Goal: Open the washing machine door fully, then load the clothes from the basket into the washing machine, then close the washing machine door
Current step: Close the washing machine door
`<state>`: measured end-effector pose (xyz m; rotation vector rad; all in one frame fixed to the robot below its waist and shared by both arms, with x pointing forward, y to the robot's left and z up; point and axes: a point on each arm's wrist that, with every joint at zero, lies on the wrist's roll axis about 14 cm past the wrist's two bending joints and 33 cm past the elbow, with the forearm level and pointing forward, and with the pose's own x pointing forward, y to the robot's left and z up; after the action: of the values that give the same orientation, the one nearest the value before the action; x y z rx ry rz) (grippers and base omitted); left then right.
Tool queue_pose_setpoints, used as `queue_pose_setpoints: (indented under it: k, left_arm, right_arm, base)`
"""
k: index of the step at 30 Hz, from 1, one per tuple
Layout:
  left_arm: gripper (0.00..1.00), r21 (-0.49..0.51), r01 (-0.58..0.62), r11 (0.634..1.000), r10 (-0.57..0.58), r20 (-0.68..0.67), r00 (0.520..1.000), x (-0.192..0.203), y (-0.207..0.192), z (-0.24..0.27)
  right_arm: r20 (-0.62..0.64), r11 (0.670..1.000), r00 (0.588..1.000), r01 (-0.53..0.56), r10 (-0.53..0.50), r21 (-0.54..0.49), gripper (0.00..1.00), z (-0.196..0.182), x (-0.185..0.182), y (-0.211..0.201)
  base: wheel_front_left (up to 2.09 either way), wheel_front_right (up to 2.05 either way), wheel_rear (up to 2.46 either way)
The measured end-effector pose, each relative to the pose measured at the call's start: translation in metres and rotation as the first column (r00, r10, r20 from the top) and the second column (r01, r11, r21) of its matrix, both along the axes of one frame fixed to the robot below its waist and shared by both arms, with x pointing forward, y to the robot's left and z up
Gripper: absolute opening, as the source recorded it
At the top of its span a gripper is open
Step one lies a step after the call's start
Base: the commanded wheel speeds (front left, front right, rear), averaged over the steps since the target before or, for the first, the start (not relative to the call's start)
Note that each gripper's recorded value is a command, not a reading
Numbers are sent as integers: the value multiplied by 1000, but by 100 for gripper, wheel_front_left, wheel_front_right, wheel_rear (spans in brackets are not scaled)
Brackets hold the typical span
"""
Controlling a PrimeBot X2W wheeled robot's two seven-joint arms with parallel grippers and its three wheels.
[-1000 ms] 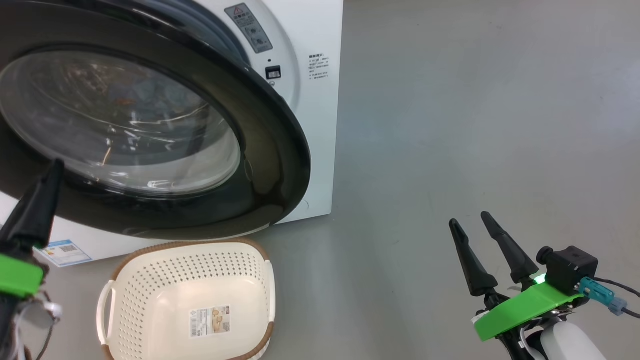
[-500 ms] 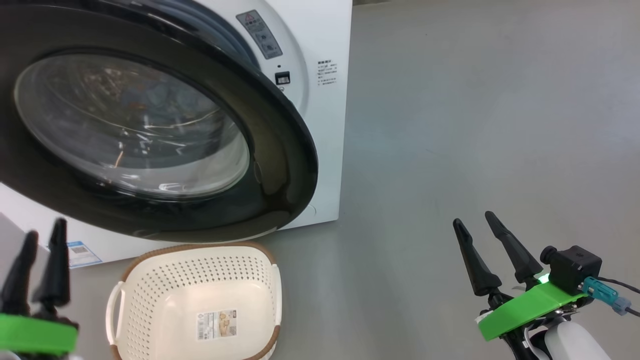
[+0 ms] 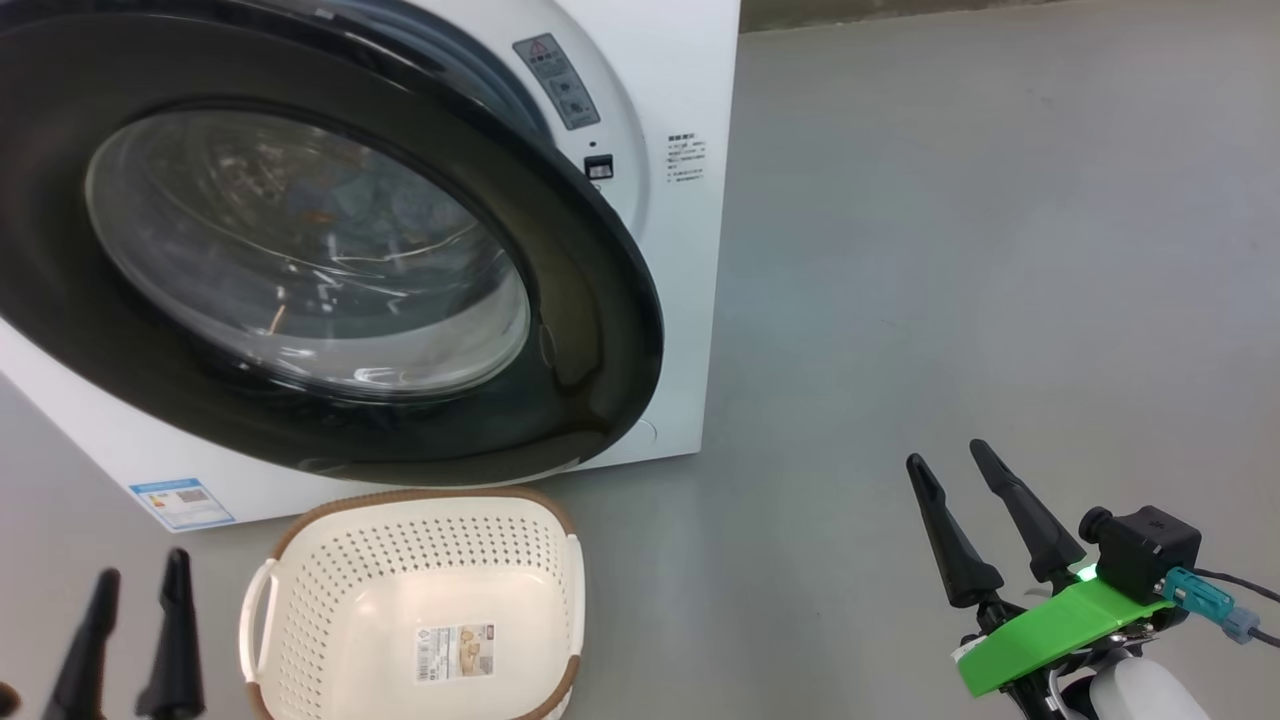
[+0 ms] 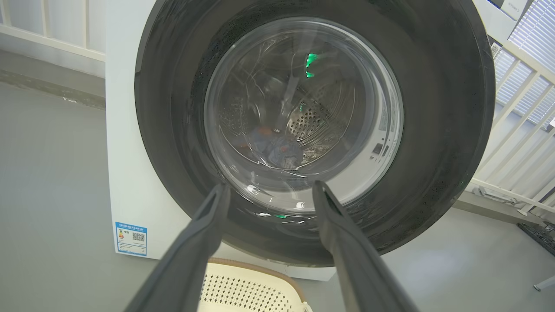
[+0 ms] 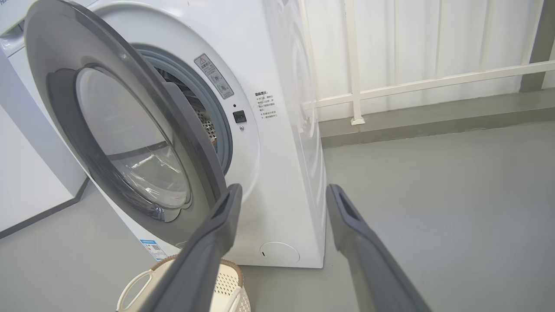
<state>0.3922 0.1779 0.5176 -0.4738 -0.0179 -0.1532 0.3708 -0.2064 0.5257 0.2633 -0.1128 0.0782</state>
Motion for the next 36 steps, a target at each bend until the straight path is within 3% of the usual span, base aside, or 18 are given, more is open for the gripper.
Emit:
queue_pose_setpoints:
  k: [13,36]
  left_arm:
    - [100,175,-20,984,14,38,999,-23,-2,-13]
    - [100,210,-47,977,40,34,999,-26,-4,-19]
  right_arm:
    - [17,999,999,-36,36,-2,100,6,4,11]
    - [-4,1000,1000,-15,15,-5,100,-2,4,3]
  base:
    - [0,0,0]
    - [0,0,0]
